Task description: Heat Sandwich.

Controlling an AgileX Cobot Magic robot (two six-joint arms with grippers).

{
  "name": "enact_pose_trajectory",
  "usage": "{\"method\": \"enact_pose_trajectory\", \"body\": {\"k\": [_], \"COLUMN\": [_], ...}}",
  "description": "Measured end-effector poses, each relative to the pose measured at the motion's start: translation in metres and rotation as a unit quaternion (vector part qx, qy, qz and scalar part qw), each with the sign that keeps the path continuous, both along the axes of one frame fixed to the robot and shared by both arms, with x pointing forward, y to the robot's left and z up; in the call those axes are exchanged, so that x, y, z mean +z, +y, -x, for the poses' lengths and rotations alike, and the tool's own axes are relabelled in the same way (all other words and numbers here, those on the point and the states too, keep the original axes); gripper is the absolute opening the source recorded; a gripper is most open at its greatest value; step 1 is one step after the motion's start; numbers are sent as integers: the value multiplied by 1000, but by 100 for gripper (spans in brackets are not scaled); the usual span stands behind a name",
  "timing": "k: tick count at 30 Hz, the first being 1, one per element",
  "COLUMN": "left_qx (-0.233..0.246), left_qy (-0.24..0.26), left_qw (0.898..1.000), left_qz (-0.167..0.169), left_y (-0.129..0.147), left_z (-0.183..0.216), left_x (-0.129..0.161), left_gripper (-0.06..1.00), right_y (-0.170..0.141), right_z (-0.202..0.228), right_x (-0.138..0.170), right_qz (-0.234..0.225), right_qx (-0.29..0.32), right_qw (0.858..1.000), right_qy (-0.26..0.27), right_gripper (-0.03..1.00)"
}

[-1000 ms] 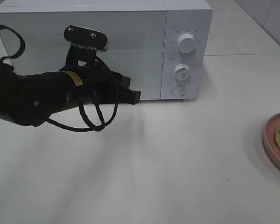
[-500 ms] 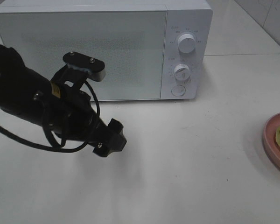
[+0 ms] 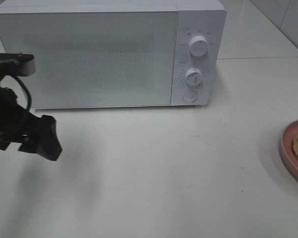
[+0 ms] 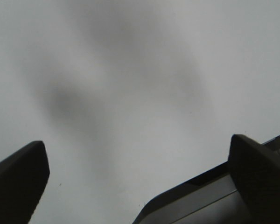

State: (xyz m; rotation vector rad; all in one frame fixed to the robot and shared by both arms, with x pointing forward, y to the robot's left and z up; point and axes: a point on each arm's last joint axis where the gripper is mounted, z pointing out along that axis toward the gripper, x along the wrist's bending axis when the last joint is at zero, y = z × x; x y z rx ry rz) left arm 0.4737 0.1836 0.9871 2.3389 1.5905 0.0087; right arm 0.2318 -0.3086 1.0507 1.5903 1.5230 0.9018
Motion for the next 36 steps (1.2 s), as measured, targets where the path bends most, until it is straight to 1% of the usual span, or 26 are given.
{"method": "enact_pose_trajectory", "body": {"k": [1,2,3,6,7,8,10,11,12,15,16,17,20,22,25,26,28,29,30,32,34,35,36], "left_qx": [12,36,36,63,78,78,92,108,108,142,166,166,204,209,213,213,216,216,216,217,217,217,217], "left_qy": [6,15,15,27,28,28,25,24,24,20,12,12,0,-4,-32,-32,-52,-72,-72,-95,-128,-128,-141], "left_qw": [1000,999,999,998,997,997,995,994,994,989,986,986,978,977,976,976,975,973,973,971,968,968,966], "left_qz": [-1,-2,-2,-6,-12,-12,-19,-26,-26,-29,-28,-28,-33,-34,-31,-31,-27,-25,-25,-21,-15,-15,-13], "left_y": [8,23,23,43,54,54,66,77,77,91,99,99,113,115,116,116,116,116,116,116,115,115,115], "left_z": [0,1,1,5,7,7,11,16,16,23,28,28,41,44,58,58,67,75,75,85,99,99,104], "left_x": [3,9,9,18,23,23,30,36,36,45,52,52,65,67,81,81,89,96,96,103,113,113,117], "left_gripper": [97,97,97,97,97,97,97,97,97,97,97,97,97,97,97,97,97,97,97,97,97,97,97], "right_y": [0,0,0,0,0,0,0,0,0,0,0,0,0,0,0,0,0,0,0,0,0,0,0], "right_z": [0,0,0,0,0,0,0,0,0,0,0,0,0,0,0,0,0,0,0,0,0,0,0], "right_x": [0,0,0,0,0,0,0,0,0,0,0,0,0,0,0,0,0,0,0,0,0,0,0], "right_qz": [0,0,0,0,0,0,0,0,0,0,0,0,0,0,0,0,0,0,0,0,0,0,0], "right_qx": [0,0,0,0,0,0,0,0,0,0,0,0,0,0,0,0,0,0,0,0,0,0,0], "right_qw": [1000,1000,1000,1000,1000,1000,1000,1000,1000,1000,1000,1000,1000,1000,1000,1000,1000,1000,1000,1000,1000,1000,1000], "right_qy": [0,0,0,0,0,0,0,0,0,0,0,0,0,0,0,0,0,0,0,0,0,0,0], "right_gripper": [76,76,76,76,76,76,76,76,76,76,76,76,76,76,76,76,76,76,76,76,76,76,76]}}
